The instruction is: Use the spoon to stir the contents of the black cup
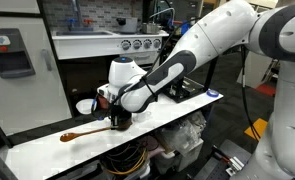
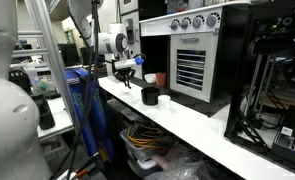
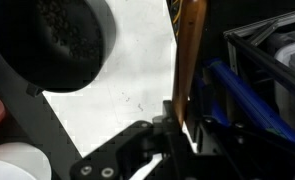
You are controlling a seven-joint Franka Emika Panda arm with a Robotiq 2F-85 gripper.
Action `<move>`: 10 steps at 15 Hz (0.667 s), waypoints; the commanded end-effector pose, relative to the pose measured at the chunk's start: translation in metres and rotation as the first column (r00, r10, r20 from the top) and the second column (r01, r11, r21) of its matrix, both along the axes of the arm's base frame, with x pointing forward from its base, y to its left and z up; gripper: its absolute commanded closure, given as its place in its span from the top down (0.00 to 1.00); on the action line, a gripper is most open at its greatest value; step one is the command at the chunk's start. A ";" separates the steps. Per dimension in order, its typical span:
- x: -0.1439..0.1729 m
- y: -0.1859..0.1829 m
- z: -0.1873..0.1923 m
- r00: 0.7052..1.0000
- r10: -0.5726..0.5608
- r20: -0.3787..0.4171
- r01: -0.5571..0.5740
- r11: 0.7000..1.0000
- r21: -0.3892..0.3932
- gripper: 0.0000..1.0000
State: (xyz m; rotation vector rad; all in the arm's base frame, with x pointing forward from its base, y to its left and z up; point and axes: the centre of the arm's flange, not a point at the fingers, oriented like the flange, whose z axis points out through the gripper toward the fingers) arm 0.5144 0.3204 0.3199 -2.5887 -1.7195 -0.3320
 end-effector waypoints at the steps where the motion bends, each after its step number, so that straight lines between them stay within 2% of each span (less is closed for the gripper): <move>1: 0.007 -0.006 -0.018 1.000 -0.012 0.009 0.012 0.999 0.033 0.04; 10: 0.019 0.000 -0.076 1.000 -0.004 -0.019 0.005 0.999 0.053 0.04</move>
